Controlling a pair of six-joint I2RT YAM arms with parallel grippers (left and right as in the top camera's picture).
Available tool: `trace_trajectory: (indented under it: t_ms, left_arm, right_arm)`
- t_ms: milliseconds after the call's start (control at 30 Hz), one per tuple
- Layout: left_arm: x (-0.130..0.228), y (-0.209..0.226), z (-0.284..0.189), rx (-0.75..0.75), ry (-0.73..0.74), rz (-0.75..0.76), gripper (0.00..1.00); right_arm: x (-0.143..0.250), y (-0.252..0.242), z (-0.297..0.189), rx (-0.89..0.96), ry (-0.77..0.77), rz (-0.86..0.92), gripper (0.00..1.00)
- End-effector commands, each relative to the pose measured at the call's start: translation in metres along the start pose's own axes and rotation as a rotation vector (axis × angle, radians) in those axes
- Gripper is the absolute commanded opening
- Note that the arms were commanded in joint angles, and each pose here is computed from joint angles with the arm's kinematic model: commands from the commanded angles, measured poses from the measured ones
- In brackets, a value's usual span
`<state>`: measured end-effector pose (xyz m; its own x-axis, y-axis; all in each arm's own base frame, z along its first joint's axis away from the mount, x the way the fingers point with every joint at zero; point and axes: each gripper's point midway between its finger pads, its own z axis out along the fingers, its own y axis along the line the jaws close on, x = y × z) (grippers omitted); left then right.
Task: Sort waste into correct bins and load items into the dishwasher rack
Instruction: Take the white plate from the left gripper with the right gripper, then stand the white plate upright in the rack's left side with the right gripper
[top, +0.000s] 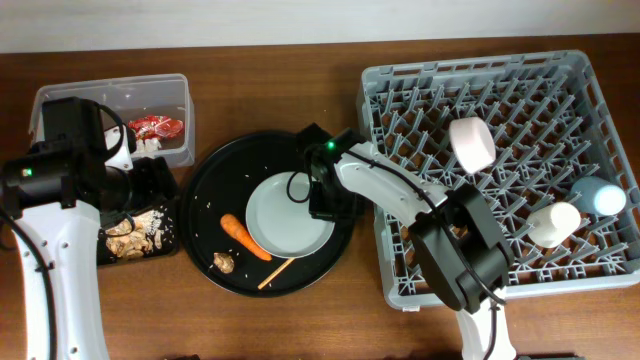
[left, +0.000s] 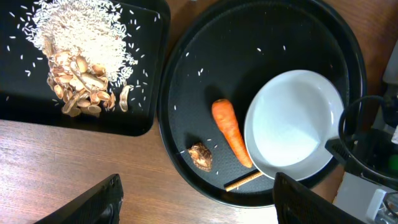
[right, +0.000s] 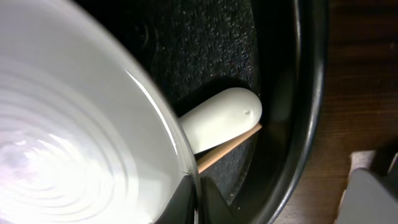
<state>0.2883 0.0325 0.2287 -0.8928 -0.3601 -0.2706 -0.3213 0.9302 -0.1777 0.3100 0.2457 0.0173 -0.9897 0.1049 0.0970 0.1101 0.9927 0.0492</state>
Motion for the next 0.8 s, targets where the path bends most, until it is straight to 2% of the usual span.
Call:
trace_trajectory:
  t_ms: [0, 67, 133, 267, 333, 400, 467, 600, 667, 767]
  left_arm:
    - [-0.001, 0.0, -0.003, 0.004, -0.011, -0.004, 0.77]
    - [-0.001, 0.0, -0.003, 0.004, -0.011, -0.004, 0.77]
    - [-0.001, 0.0, -0.003, 0.004, -0.012, -0.004, 0.77]
    - [-0.001, 0.0, -0.003, 0.004, -0.012, -0.004, 0.77]
    - [-0.001, 0.0, -0.003, 0.005, -0.012, -0.003, 0.77]
    - [-0.001, 0.0, -0.003, 0.005, -0.012, -0.003, 0.77]
    - [-0.001, 0.0, -0.003, 0.005, -0.013, -0.003, 0.77]
    - [-0.001, 0.0, -0.003, 0.004, -0.012, -0.004, 0.77]
    - [-0.001, 0.0, -0.003, 0.004, -0.012, -0.004, 0.77]
    - [-0.001, 0.0, -0.003, 0.005, -0.012, -0.003, 0.77]
  right_arm:
    - [-0.011, -0.001, -0.024, -0.008, -0.063, 0.004, 0.04]
    - [-0.021, 0.0, -0.05, -0.045, -0.117, -0.009, 0.04]
    - [-0.036, -0.013, -0.099, -0.066, -0.227, -0.003, 0.04]
    - [-0.053, -0.065, -0.195, -0.012, -0.494, -0.071, 0.04]
    - [-0.061, -0.11, -0.242, 0.144, -0.666, -0.076, 0.04]
    - [-0.065, -0.174, -0.294, 0.452, -0.843, 0.009, 0.04]
    - [-0.064, -0.213, -0.325, 0.693, -0.929, 0.11, 0.04]
    - [-0.07, -0.247, -0.343, 0.929, -0.981, 0.246, 0.04]
    - [-0.078, -0.252, -0.332, 0.937, -0.961, 0.274, 0.04]
    - [-0.093, -0.239, -0.3, 0.9, -0.889, 0.217, 0.04]
